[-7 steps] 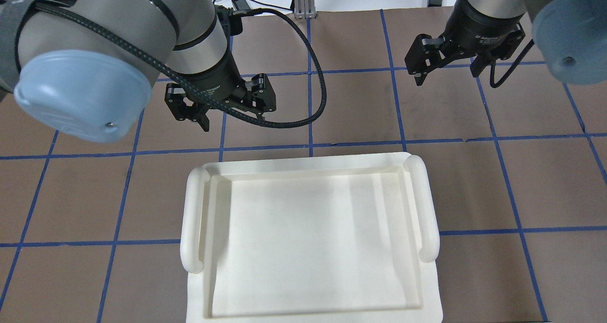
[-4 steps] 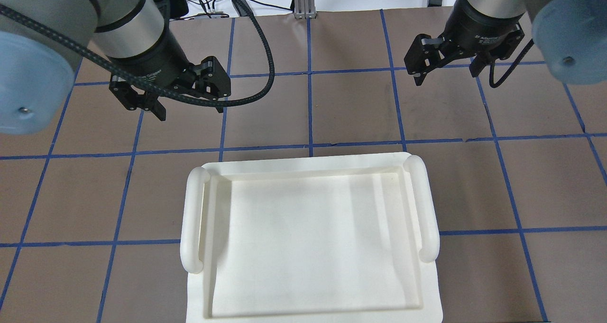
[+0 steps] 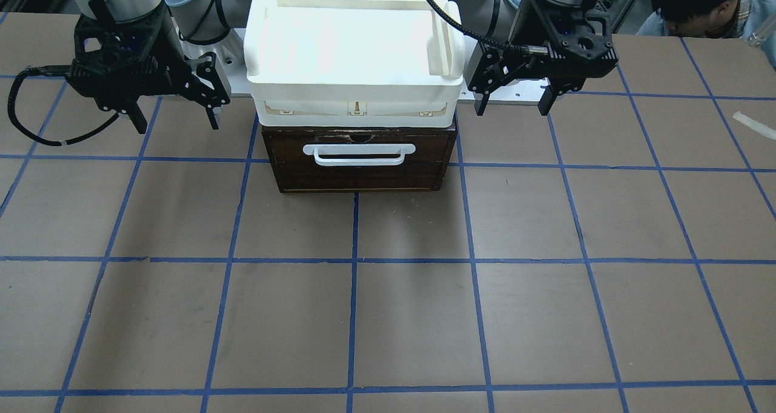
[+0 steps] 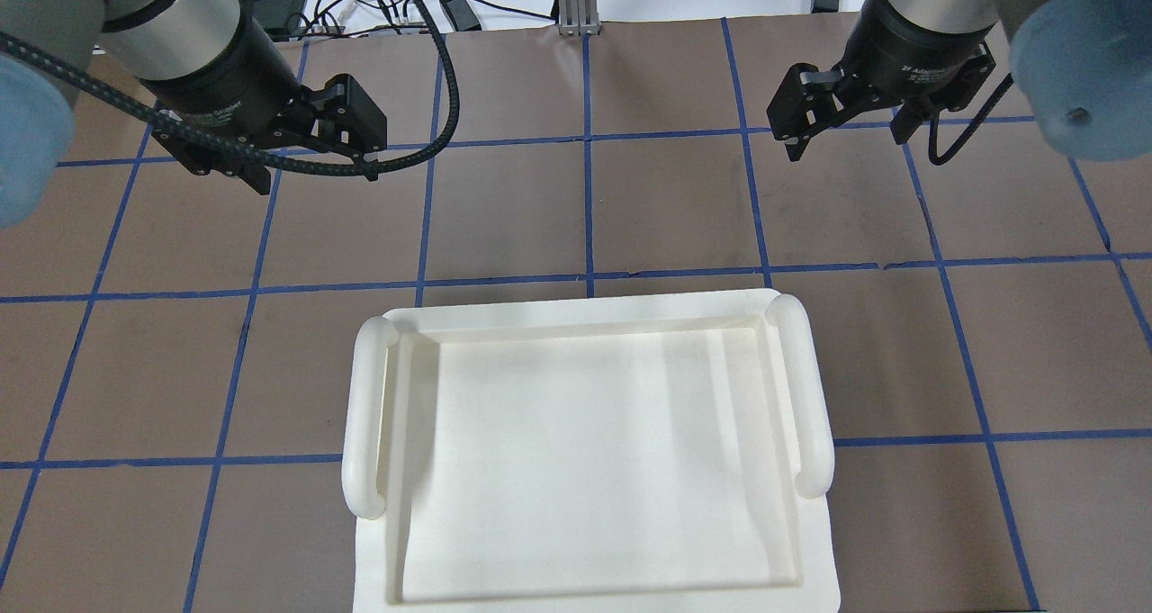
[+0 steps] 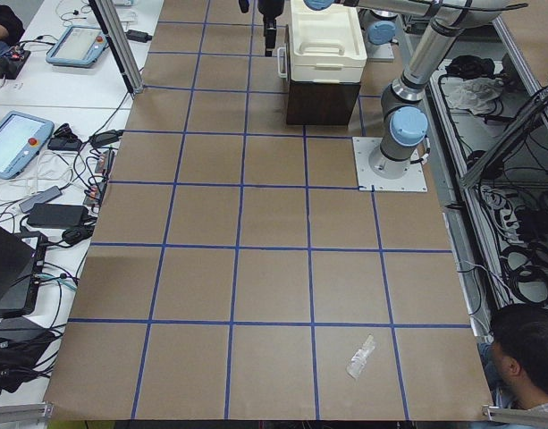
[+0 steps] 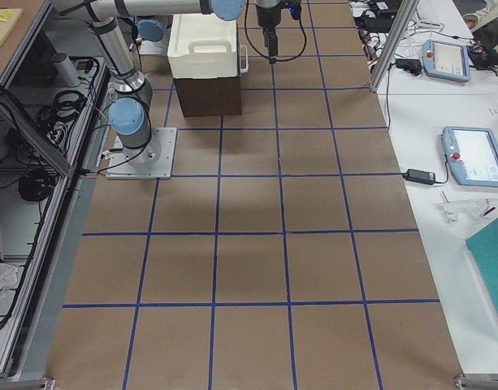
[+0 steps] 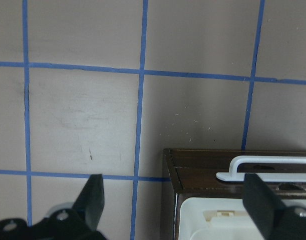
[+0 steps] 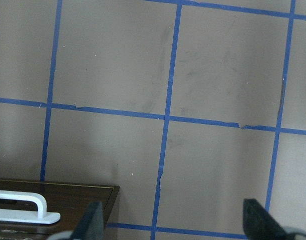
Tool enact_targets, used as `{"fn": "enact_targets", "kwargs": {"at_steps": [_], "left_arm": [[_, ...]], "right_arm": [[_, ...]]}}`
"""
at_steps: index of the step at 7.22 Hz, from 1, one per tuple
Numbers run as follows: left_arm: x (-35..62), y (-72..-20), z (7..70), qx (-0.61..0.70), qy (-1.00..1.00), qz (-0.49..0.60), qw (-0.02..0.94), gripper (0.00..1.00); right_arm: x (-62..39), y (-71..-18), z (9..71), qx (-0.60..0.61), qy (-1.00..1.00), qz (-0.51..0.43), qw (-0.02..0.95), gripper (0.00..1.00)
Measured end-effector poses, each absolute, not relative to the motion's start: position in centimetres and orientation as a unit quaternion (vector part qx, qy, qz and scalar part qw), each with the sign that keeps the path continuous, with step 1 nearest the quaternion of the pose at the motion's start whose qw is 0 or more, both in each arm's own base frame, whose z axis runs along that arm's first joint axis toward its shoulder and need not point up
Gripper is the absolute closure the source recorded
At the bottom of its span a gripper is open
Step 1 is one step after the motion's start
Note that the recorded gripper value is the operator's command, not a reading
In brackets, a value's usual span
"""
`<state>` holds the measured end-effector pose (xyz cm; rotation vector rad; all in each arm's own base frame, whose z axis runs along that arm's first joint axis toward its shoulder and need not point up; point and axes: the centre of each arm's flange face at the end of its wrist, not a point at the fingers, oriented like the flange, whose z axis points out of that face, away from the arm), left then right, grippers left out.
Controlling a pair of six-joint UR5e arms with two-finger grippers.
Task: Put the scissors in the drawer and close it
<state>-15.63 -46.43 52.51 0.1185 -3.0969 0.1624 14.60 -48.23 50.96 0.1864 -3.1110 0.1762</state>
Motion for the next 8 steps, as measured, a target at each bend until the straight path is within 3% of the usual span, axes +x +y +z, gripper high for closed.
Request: {"fn": "enact_targets", "kwargs": {"at_steps": [8], "left_arm": [[-15.64,-46.83,52.47,0.035,-0.997,0.059,0.021,0.00]], "right_arm": [[14.63,-48.23,50.97,0.058,-0.997,0.057,0.009,0.00]]}}
